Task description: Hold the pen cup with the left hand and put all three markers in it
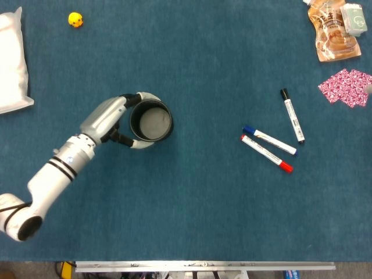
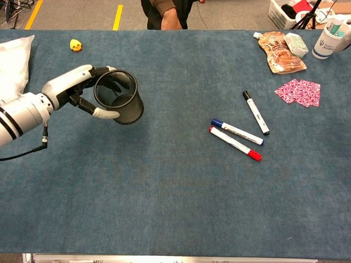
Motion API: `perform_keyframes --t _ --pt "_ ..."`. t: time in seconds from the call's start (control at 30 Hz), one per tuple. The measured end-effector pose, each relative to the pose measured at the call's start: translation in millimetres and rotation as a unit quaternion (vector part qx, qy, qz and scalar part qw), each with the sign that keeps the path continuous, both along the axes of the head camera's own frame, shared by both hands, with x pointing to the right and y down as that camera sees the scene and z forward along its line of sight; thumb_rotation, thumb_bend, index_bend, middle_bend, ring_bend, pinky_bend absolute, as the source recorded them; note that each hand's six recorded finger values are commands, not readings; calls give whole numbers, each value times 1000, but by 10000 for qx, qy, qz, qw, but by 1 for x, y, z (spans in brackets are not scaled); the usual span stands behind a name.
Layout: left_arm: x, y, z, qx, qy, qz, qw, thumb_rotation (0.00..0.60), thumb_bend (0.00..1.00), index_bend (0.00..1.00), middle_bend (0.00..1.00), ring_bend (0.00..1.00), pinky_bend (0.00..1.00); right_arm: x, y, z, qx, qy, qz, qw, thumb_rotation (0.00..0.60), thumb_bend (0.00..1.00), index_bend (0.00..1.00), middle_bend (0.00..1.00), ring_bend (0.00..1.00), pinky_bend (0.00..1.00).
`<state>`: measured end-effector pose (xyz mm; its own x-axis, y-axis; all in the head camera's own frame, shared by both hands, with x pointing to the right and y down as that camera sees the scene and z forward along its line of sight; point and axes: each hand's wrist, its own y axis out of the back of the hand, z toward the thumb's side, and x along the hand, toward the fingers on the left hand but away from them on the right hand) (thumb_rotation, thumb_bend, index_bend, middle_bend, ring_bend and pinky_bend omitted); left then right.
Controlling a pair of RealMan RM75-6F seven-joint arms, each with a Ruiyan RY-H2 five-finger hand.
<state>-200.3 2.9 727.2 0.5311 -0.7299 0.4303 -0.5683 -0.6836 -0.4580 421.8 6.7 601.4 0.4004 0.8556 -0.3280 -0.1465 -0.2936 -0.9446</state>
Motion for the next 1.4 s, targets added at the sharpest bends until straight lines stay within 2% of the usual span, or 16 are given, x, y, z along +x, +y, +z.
perform_keyframes --t 0.3,0.53,0.73,1.03,1.4 --pt "-12 8 -22 82 -151 -2 9999 600 165 254 339 267 179 -43 -2 36 -568 271 -965 9933 600 249 405 354 233 250" --pt "-17 15 -26 89 -226 -19 9997 598 165 250 338 265 178 -47 -6 69 -496 867 -1576 9824 600 248 409 328 159 179" --pt "-23 16 -29 82 -252 -81 9996 595 165 245 336 263 178 -54 -4 98 -482 1124 -2010 9719 600 248 409 293 119 139" --pt "-26 19 -29 16 -253 -69 9997 573 165 233 333 261 178 -63 2 132 -446 1286 -2416 9608 600 230 409 289 114 118" --pt "-31 19 -30 -9 -257 -100 9996 551 165 228 332 260 178 -73 -1 154 -298 1264 -2411 9618 600 191 414 289 114 118"
